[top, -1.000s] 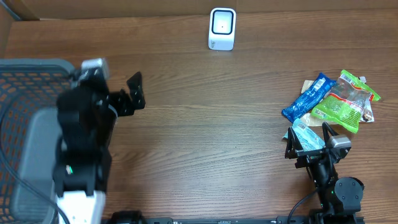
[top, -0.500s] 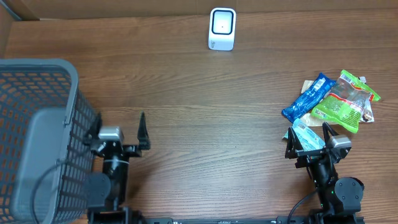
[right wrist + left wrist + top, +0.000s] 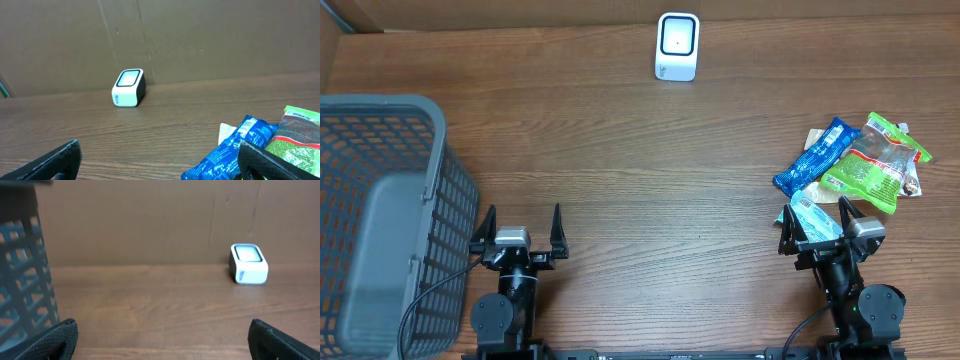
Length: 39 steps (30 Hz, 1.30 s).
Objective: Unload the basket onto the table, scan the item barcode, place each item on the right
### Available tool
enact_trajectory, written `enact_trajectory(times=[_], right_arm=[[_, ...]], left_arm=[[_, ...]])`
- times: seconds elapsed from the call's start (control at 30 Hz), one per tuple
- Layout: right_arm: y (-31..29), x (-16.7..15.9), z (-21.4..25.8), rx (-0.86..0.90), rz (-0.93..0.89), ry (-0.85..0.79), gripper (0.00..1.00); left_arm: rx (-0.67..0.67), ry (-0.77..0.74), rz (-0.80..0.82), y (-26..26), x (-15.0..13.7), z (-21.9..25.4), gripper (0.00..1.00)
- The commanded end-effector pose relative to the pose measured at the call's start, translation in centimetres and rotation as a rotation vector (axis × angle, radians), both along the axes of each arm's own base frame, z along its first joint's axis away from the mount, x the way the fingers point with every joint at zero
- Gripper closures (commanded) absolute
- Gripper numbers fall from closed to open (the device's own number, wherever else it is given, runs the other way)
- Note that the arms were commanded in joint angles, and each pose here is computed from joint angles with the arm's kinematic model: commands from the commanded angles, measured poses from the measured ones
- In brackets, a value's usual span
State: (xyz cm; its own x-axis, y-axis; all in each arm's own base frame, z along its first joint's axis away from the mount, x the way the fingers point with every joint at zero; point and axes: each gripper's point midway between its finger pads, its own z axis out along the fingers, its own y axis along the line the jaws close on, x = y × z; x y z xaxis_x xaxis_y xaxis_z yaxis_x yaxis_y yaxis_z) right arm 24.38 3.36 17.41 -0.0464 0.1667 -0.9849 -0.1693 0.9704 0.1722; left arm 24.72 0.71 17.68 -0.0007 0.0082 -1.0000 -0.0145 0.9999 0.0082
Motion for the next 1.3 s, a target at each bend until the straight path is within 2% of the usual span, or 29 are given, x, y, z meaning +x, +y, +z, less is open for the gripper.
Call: enact_trajectory(times=[0.0,0.07,1.27], right_arm=[[0.0,0.0,-0.2,0.004,0.002,-0.004,0.00],[0.0,0.0,-0.2,0.004,0.002,-0.004,0.00],[0.0,0.0,-0.2,0.004,0.002,-0.004,0.00]], left_arm=[[0.020,0.034,0.020,0.4,-0.1,-1.0,0.00],[0.017,0.076,0.020,0.4,-0.1,-2.1,0.01],[0.017,0.075,0.021,0.4,-0.1,-2.0,0.00]])
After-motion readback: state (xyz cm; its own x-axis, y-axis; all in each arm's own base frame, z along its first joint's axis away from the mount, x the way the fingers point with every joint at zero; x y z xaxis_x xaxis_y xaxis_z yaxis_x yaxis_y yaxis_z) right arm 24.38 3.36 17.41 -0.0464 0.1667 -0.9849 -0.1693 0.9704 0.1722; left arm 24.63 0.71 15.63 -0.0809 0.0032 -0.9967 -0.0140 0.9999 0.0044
